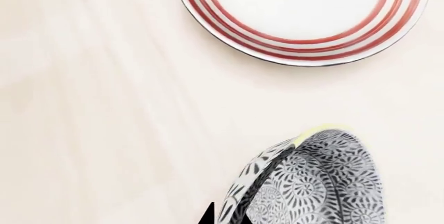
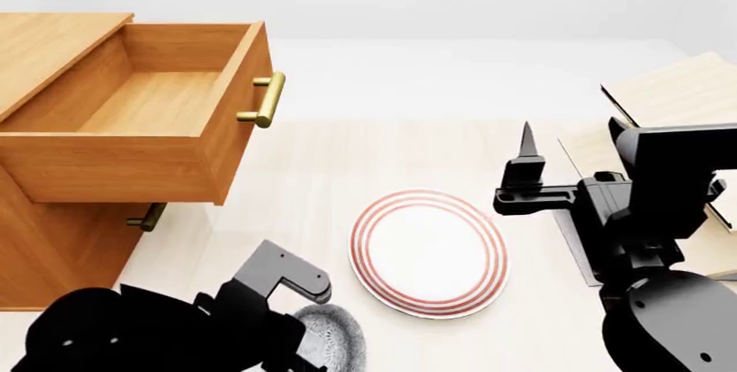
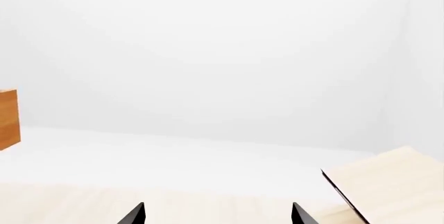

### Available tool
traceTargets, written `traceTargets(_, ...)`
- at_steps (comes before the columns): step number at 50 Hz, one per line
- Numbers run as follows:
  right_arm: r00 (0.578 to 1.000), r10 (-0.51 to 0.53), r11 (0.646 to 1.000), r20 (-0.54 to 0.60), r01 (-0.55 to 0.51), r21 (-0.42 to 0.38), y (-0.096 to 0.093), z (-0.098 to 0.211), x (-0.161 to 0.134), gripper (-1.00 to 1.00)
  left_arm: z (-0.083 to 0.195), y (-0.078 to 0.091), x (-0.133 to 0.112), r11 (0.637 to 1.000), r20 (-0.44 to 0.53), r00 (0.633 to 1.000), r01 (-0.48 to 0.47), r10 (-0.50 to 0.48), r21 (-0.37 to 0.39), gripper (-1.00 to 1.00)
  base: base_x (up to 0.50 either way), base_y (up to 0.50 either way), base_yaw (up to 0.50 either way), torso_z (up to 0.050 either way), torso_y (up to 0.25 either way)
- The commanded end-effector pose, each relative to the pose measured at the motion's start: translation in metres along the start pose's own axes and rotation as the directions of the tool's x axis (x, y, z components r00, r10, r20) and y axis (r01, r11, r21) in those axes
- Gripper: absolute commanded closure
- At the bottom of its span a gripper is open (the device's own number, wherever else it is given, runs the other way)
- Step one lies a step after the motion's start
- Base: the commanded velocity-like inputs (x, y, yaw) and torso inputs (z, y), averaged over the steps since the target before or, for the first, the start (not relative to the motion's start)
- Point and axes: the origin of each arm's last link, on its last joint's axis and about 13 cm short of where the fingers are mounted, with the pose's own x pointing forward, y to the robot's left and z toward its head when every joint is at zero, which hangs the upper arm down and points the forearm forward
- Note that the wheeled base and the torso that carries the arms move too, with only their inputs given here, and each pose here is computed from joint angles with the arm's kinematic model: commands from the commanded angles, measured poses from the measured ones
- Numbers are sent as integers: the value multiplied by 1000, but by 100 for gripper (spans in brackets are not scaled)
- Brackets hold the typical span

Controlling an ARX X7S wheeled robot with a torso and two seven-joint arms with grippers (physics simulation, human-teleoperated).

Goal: Open the top drawer of the cabinet and put the bowl in it.

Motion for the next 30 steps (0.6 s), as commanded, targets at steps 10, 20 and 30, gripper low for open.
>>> traceTargets(10,1000,-3,1000,5,3,1,-1,1,-1,-100,12,-10,-22,999,97,995,-5,1,51,100,0,0,0,0,0)
traceTargets(20,1000,-9,1000,13,9,1,-2,4,-3,-100,31,-14,-44,996,189,982,-20,3,86,100,0,0,0,0,0)
traceTargets(30,999,-22,1000,25,22,6,-5,8,-5,-100,47,-23,-67,991,263,965,-25,-10,130,100,0,0,0,0,0)
